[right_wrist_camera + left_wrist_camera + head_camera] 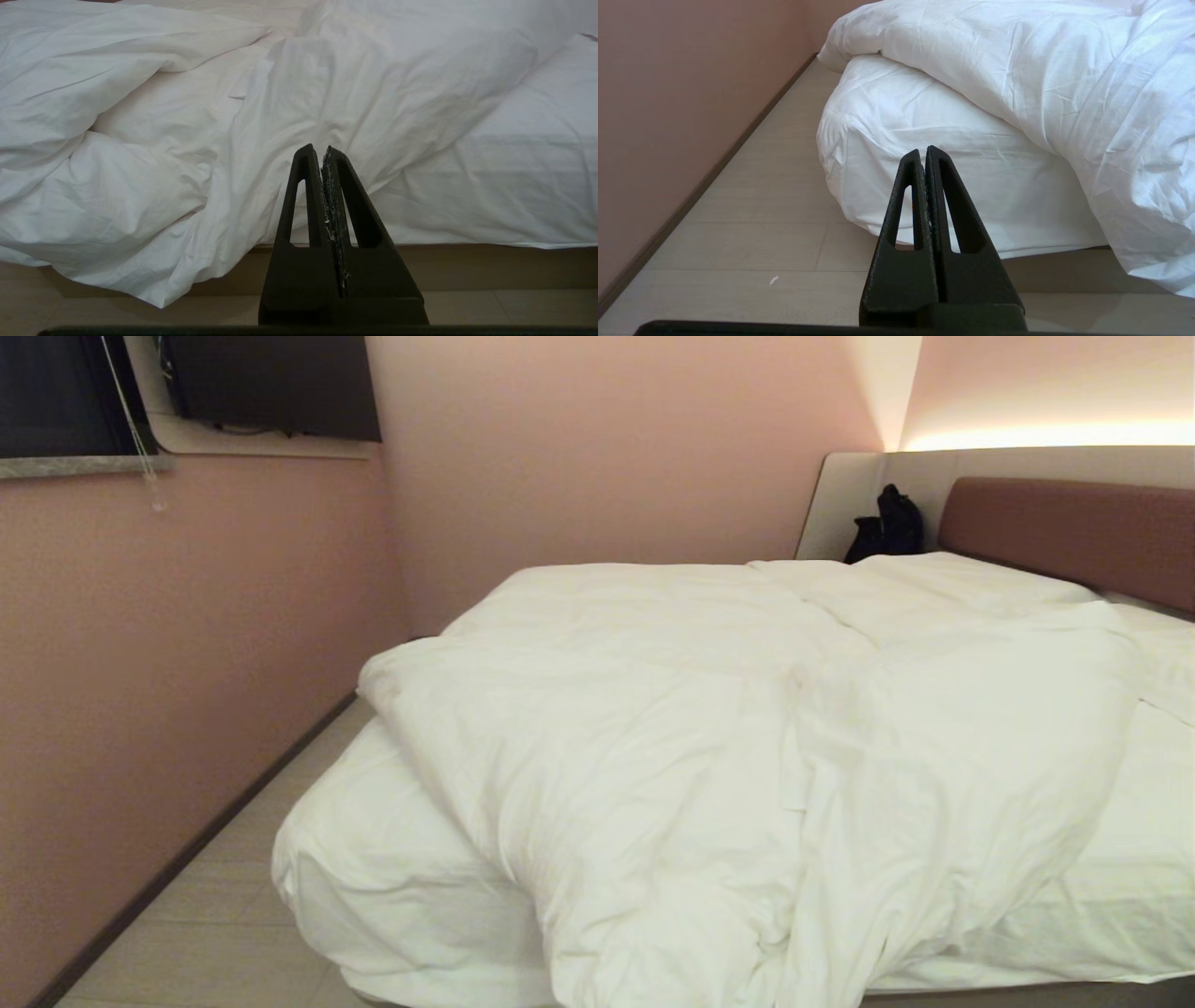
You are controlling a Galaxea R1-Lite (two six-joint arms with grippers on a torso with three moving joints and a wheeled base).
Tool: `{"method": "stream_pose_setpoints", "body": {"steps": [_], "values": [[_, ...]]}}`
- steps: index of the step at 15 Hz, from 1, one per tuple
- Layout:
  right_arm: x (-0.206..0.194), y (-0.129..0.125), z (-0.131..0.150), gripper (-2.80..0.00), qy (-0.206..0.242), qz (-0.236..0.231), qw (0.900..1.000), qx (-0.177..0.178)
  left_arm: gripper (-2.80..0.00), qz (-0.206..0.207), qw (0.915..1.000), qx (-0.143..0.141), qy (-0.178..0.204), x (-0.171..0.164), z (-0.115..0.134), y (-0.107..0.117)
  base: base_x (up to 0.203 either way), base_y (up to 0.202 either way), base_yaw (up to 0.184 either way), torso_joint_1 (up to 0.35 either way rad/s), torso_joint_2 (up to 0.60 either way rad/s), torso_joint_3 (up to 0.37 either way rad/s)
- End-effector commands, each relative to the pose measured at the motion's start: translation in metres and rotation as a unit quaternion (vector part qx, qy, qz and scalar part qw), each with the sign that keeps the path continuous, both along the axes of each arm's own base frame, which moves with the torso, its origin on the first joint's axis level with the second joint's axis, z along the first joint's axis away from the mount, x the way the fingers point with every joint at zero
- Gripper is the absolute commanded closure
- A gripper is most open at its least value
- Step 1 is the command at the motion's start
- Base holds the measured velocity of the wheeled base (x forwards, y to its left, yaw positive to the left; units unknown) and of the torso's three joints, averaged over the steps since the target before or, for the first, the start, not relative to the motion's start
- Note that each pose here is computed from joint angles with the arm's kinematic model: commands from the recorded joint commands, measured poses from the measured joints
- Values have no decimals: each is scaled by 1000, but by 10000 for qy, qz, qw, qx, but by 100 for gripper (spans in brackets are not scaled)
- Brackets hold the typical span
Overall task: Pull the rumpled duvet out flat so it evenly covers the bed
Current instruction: Hold the folded corner of the quilt
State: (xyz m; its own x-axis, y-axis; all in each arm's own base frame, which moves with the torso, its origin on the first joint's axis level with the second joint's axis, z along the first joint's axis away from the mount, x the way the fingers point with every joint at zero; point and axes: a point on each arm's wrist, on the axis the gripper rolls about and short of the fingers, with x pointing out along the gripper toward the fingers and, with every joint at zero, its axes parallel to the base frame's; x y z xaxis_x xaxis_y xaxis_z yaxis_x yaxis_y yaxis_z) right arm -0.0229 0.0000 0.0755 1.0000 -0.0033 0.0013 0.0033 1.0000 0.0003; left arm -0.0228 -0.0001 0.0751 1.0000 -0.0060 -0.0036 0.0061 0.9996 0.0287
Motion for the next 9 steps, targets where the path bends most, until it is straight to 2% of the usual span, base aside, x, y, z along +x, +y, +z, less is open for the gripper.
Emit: {"method": "stream_pose_setpoints", "body": {"steps": [1,9], "values": [[0,0,0,0,6,9,10000,-1,0,-1,10000,2,-3,0,0,0,0,0,0,0,0,0],[0,0,0,0,10,9,10000,0,0,7,10000,1,-3,0,0,0,0,0,0,0,0,0]]}}
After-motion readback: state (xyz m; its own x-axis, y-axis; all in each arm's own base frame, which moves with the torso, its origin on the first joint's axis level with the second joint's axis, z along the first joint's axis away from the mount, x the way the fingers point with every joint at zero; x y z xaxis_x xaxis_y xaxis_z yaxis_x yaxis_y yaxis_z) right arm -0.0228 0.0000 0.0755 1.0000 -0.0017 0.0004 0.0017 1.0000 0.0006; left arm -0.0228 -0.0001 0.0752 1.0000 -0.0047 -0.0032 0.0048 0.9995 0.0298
